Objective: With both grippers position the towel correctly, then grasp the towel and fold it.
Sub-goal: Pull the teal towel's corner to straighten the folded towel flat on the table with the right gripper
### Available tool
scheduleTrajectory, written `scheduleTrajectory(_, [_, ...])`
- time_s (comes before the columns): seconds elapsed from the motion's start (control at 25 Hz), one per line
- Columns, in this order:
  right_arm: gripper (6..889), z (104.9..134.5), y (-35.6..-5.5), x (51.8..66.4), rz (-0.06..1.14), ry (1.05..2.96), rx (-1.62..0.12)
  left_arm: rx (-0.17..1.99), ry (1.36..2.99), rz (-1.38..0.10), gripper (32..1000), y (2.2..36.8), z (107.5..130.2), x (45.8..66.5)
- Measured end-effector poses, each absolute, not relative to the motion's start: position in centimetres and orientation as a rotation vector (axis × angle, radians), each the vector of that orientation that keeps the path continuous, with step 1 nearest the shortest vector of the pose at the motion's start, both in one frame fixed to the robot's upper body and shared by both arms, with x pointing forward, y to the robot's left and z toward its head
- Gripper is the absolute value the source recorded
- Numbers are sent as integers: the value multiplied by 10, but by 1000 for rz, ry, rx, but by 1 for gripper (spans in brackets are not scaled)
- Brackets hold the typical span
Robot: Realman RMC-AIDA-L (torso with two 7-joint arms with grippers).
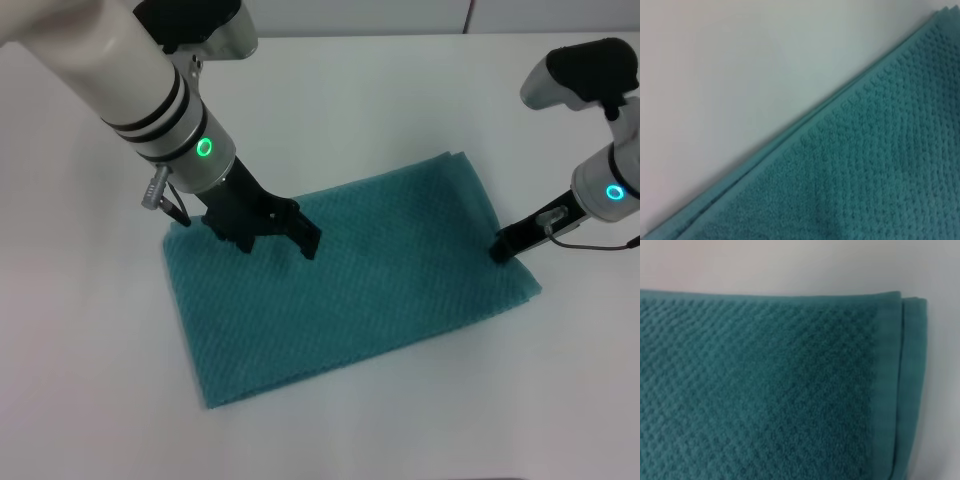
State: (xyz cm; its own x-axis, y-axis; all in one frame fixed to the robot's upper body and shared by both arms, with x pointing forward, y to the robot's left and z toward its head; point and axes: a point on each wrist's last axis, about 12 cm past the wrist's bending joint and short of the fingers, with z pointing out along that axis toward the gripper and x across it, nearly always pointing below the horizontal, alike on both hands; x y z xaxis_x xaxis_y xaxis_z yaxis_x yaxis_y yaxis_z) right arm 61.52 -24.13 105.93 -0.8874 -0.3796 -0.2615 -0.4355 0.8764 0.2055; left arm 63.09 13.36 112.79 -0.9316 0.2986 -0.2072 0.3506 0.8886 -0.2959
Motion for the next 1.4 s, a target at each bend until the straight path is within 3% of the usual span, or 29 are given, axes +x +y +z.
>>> scheduleTrajectory(1.4, [55, 1068, -221, 597, 549, 2868, -910, 490, 2907, -497, 906, 137, 1125, 630])
